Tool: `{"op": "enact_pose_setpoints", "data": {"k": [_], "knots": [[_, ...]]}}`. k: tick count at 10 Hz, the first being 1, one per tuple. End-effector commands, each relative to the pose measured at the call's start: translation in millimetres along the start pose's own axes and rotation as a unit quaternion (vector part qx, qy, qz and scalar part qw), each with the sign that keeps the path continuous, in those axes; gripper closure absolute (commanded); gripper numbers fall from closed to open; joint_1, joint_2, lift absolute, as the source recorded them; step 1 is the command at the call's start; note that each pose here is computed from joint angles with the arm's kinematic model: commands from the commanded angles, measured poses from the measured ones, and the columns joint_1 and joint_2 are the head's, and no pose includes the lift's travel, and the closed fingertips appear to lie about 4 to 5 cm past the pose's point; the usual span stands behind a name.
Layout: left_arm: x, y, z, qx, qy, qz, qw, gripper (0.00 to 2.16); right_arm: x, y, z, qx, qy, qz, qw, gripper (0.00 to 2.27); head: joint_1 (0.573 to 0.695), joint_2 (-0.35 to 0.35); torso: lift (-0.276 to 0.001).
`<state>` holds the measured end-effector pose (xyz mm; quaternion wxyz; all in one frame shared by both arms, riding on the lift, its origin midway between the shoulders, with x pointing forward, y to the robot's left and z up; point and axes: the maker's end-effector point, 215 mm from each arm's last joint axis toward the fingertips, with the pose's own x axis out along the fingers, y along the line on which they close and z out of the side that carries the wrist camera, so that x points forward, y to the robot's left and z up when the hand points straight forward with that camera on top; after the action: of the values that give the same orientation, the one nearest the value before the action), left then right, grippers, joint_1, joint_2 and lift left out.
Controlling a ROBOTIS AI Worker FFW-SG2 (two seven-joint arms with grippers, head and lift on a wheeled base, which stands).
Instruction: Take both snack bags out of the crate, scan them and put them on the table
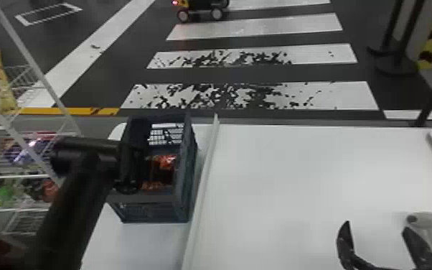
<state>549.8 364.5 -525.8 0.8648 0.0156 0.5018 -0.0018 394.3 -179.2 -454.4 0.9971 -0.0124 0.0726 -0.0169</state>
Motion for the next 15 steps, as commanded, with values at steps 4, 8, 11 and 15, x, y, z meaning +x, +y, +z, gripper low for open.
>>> {"op": "enact_pose_setpoints", "data": {"k": [4, 8, 11, 15], "knots": [[-28, 4, 34, -0.003, -0.041, -0.001, 0.9991, 2.14, -1, 0, -2, 0.0, 0.002, 0.0, 1.0, 0.07, 0.695, 0.219, -0.094], [-54, 3, 49, -0.007, -0.054, -0.005, 0.9985, 2.14, -2, 0, -4, 0.0, 0.004, 0.0, 1.0, 0.07, 0.695, 0.213, -0.094], [-76, 7, 64, -0.013, -0.074, -0.009, 0.9971, 2.14, -2, 0, -8, -0.003, 0.009, 0.0, 1.0, 0.07, 0.695, 0.213, -0.094], [-106, 10, 83, -0.017, -0.095, -0.013, 0.9953, 2.14, -1, 0, -12, -0.003, 0.013, -0.002, 1.0, 0.07, 0.695, 0.216, -0.094]]}}
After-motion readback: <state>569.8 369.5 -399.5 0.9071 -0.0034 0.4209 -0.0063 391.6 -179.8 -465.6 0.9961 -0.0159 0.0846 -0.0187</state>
